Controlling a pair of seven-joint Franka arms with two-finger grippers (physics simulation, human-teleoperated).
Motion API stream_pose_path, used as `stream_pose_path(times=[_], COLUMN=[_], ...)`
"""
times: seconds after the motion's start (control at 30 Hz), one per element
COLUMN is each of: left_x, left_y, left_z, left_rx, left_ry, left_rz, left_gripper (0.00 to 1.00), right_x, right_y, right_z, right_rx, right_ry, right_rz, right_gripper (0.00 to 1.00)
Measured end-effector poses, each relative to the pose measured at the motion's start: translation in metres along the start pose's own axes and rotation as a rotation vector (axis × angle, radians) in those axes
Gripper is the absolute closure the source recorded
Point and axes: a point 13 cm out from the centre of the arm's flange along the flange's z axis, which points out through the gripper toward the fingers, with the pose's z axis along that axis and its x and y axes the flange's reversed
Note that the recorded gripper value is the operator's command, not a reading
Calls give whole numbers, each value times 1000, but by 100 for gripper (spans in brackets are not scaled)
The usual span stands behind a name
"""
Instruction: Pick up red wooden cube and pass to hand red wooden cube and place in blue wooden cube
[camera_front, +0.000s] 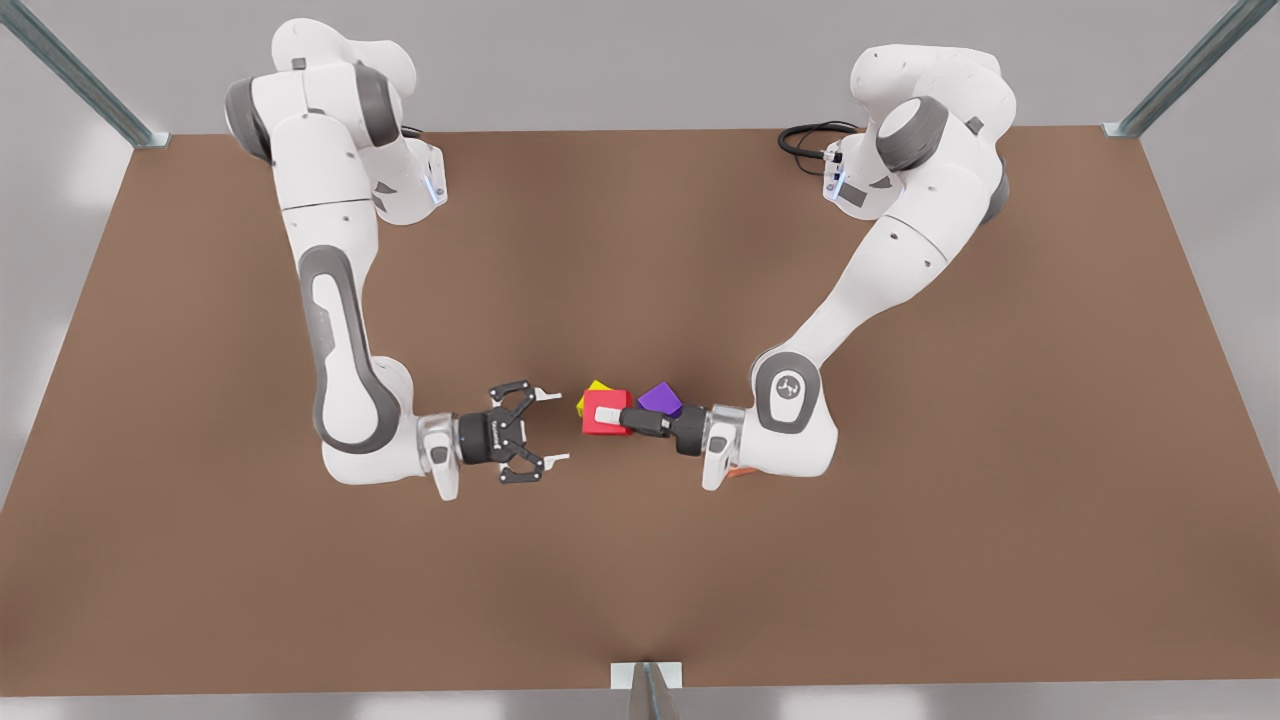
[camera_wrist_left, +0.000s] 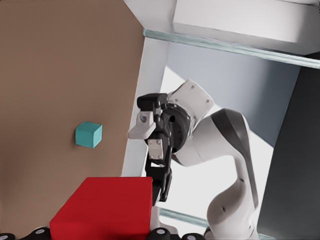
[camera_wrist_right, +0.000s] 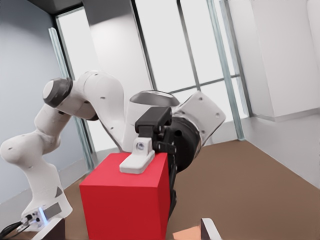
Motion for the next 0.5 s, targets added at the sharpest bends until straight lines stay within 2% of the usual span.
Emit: stream_pose_path(times=[0.5], left_x=[-2], left_y=[11], left_z=[-3], left_rx=[3], left_ry=[5], left_rz=[140], left_gripper=[32], right_x=[14], right_y=[2], right_z=[21], right_rx=[-2], right_ry=[13], right_rz=[-177], right_gripper=[0])
